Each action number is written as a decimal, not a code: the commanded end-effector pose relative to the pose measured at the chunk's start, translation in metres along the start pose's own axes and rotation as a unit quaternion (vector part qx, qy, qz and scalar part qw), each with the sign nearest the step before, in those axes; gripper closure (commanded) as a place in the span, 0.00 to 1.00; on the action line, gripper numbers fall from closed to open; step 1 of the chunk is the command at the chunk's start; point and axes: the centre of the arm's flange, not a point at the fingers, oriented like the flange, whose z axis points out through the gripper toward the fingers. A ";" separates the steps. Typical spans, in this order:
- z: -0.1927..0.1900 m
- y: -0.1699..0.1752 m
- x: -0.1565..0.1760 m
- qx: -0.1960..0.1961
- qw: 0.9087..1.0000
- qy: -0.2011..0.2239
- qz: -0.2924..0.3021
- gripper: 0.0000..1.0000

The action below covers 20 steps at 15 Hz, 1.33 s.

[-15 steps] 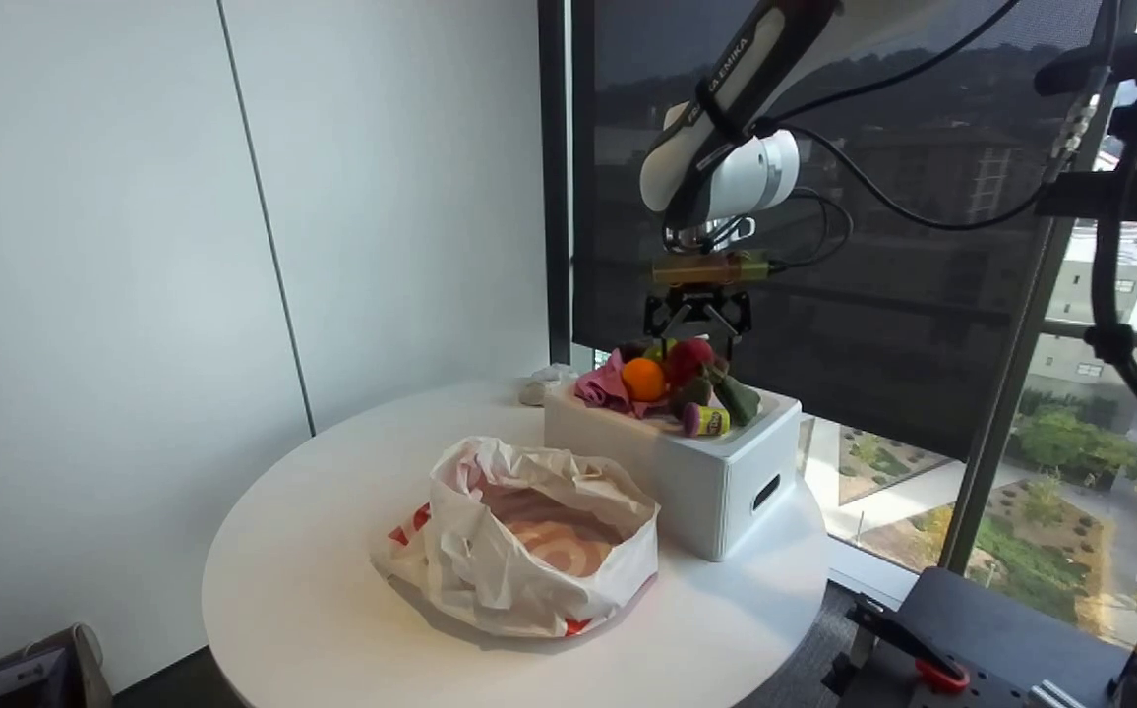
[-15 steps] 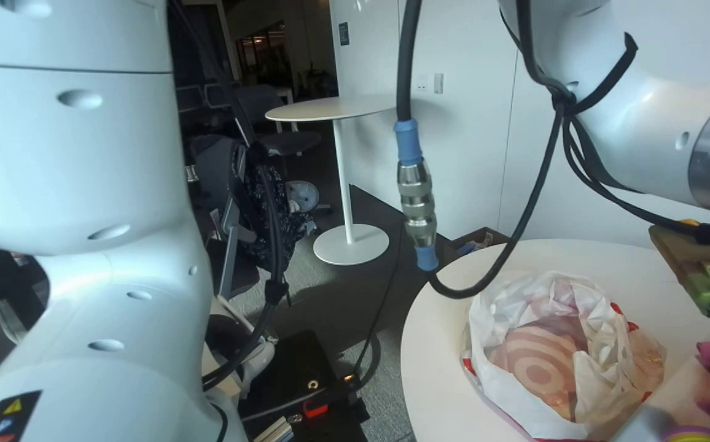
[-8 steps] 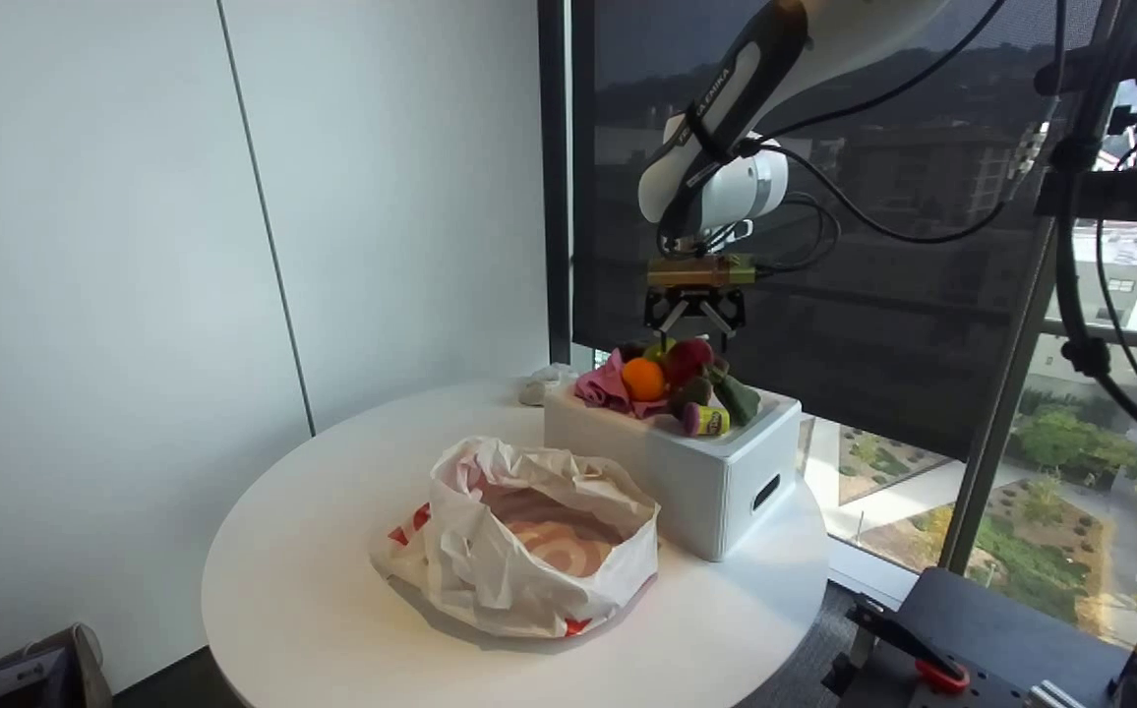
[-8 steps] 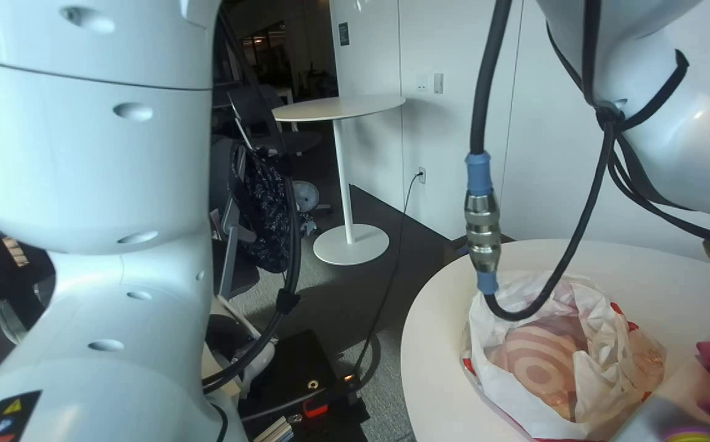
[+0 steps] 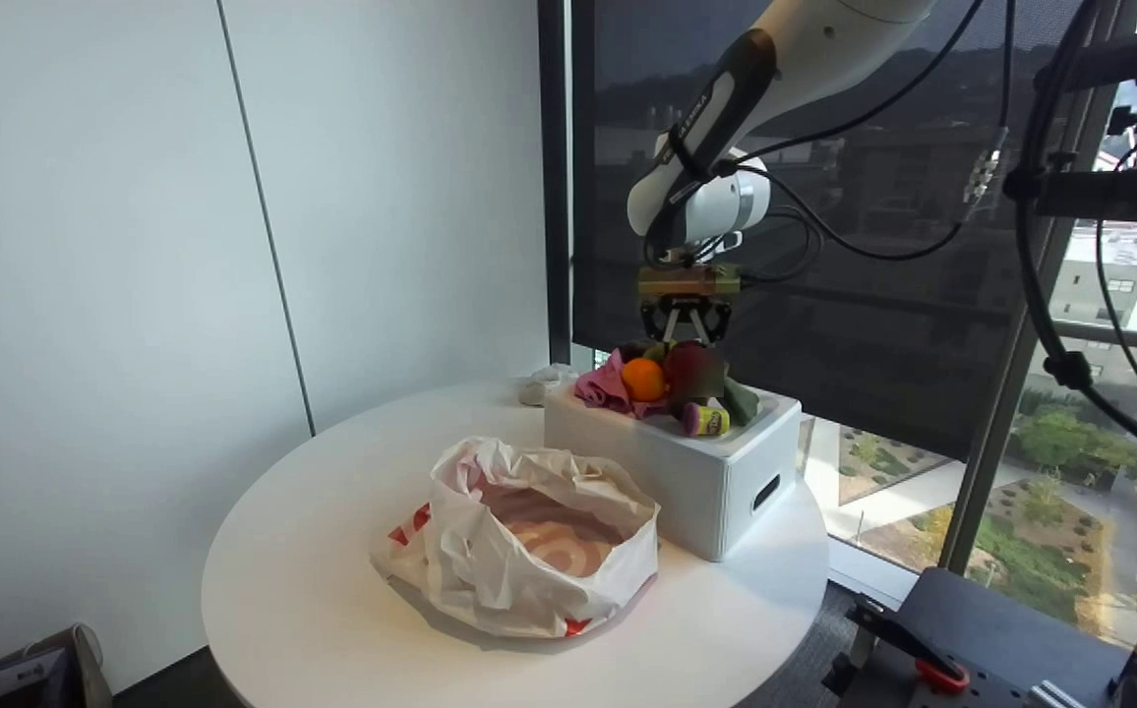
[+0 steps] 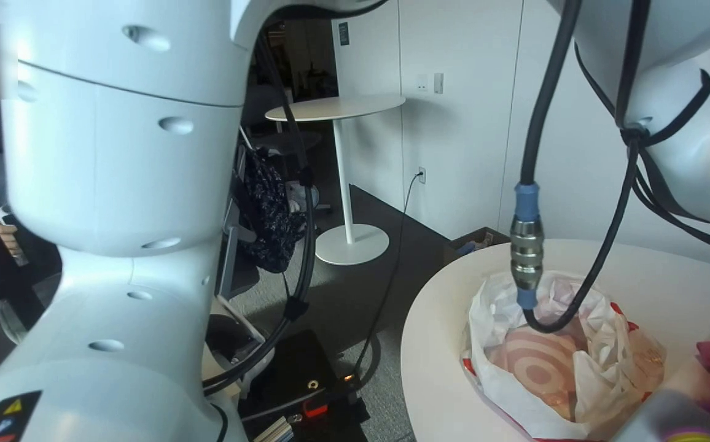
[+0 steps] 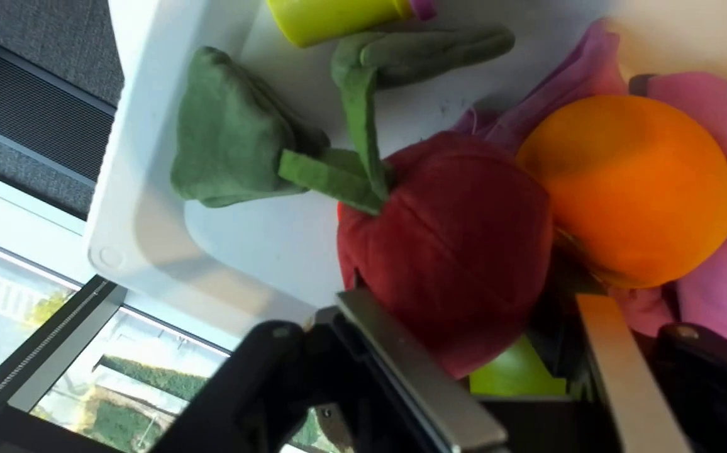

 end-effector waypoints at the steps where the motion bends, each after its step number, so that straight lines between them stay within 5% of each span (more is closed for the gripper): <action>1: -0.015 -0.003 0.004 0.000 1.000 0.001 0.014 0.72; 4: -0.029 0.004 -0.002 -0.010 1.000 0.003 0.027 0.90; 6: -0.046 0.008 -0.009 -0.001 0.999 0.011 0.035 0.93; 14: -0.131 -0.030 -0.087 0.099 0.989 0.047 -0.098 0.90; 20: -0.081 -0.109 -0.140 0.076 0.970 -0.012 -0.231 0.90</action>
